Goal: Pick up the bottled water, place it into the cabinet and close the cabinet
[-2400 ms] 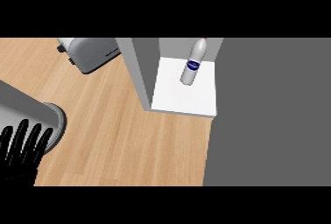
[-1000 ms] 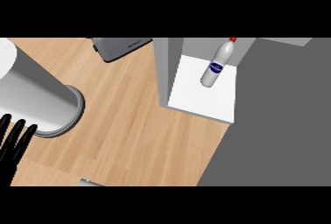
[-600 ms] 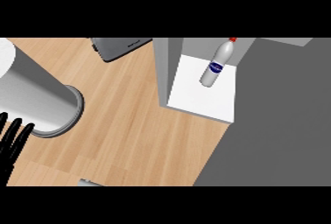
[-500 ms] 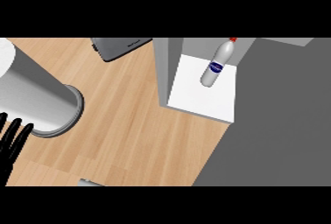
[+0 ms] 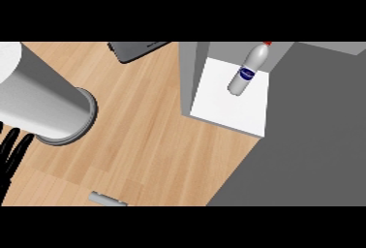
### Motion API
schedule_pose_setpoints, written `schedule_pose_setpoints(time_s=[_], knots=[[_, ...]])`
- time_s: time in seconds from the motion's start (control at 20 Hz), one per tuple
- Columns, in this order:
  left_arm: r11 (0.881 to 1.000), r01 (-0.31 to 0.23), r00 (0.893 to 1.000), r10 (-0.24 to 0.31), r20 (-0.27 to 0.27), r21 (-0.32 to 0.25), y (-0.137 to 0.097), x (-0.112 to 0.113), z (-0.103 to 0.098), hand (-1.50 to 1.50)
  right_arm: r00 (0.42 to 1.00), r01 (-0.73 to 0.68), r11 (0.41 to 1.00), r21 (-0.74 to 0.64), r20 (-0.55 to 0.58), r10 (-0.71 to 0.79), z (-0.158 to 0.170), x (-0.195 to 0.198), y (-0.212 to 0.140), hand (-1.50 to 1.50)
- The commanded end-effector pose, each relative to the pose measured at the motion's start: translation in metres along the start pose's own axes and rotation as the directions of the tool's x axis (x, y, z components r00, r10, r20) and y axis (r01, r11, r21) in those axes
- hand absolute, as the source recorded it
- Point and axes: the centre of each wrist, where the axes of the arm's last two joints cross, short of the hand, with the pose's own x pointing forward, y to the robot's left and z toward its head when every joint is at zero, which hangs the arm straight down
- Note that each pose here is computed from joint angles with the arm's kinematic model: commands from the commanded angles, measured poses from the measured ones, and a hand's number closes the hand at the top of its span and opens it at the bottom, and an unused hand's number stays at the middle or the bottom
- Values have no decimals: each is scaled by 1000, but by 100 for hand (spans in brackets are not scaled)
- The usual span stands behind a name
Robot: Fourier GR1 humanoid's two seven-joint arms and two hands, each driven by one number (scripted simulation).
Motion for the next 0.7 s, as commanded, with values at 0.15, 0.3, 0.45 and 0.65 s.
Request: schedule_pose_setpoints(time_s=[0.15, 0.3, 0.45, 0.65], knots=[[1000, 5, 1000, -5, 3, -10, 5, 4, -2, -150, 989, 150, 988, -30, -9, -150, -17, -18, 5, 150], [1000, -6, 1000, 6, 4, 2, 5, 2, -1, -150, 997, 65, 996, -62, -30, -67, -18, -14, -7, 150], [1000, -19, 1000, 19, -3, 6, 6, -1, 0, -150, 995, -9, 998, -64, -103, 2, -26, -18, -22, 150], [1000, -3, 1000, 3, -5, 10, 9, 1, -1, -150, 979, -70, 996, -45, -196, 60, -42, -24, -40, 150]])
